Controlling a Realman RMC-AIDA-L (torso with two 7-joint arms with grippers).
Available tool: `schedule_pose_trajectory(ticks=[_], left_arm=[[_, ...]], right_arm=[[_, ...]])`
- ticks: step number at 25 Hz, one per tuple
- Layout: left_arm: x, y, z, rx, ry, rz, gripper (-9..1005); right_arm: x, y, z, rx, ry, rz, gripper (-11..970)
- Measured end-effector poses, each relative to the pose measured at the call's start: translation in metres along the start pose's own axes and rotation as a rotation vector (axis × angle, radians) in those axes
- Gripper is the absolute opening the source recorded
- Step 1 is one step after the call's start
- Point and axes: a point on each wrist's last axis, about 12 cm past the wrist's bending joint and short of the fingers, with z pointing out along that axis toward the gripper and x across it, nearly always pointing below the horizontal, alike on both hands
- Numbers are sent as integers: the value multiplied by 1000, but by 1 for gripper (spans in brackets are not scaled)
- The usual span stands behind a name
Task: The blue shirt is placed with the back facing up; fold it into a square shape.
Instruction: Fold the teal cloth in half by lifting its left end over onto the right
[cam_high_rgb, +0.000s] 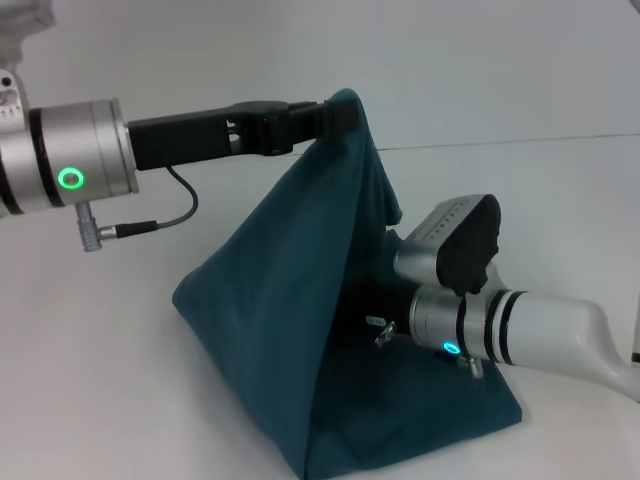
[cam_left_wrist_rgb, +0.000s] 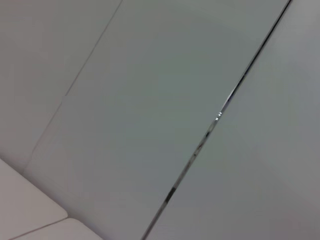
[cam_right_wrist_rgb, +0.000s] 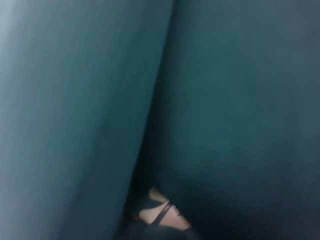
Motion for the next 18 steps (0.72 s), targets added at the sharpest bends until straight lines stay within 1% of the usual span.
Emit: schedule_pose_trajectory(ticks=[4, 12, 15, 18], left_arm=[[4, -1, 2, 9, 1, -9, 28], [13, -6, 15, 34, 19, -23, 27], [16, -7, 19, 44, 31, -26, 27], [24, -9, 26, 67, 48, -42, 27]], right_arm=[[-1, -5, -3, 11, -15, 11, 52], [-12, -27, -17, 52, -91, 56, 60], [-17, -31, -17, 58, -100, 54, 62], [-21, -34, -18, 72, -113, 56, 65]])
